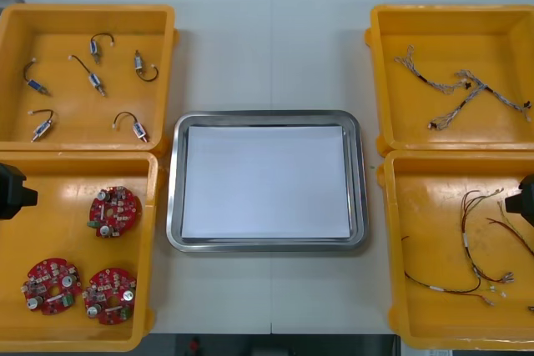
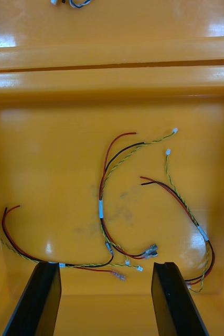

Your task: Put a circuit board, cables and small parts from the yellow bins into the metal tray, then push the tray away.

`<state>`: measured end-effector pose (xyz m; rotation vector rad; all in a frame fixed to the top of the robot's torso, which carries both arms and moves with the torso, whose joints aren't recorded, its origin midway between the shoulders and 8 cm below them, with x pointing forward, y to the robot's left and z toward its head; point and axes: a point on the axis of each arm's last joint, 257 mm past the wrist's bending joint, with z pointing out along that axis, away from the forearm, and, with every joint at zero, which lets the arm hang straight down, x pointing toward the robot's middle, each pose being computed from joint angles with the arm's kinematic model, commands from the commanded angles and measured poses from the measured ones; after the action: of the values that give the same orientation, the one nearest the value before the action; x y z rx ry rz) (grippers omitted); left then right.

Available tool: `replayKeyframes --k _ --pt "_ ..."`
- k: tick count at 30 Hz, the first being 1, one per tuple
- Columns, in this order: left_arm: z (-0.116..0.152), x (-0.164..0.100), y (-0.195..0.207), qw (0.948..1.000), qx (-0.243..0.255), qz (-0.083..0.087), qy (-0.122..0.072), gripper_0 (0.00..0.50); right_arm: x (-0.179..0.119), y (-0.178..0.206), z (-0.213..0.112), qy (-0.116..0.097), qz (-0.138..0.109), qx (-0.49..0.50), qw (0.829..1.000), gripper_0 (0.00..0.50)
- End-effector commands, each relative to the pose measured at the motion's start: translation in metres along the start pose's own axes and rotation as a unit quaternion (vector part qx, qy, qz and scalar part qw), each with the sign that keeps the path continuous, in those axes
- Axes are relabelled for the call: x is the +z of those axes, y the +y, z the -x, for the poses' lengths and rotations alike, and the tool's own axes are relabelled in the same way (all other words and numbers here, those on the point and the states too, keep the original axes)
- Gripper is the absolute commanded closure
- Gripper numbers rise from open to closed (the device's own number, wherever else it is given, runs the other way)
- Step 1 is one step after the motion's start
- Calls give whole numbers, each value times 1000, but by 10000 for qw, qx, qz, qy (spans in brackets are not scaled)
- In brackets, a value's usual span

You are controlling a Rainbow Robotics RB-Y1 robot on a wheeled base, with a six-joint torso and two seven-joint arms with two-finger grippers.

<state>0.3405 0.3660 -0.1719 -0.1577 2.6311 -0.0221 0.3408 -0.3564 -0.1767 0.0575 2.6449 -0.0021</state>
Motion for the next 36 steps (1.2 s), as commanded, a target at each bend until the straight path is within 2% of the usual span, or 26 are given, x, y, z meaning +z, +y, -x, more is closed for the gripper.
replayKeyframes --k 1,36 --pt "18 -16 4 9981 522 120 -289 0 -4 -4 -5 29 -155 24 9999 0" --pt "18 -16 4 9981 522 120 -289 0 -4 -4 -5 29 -155 24 9999 0"
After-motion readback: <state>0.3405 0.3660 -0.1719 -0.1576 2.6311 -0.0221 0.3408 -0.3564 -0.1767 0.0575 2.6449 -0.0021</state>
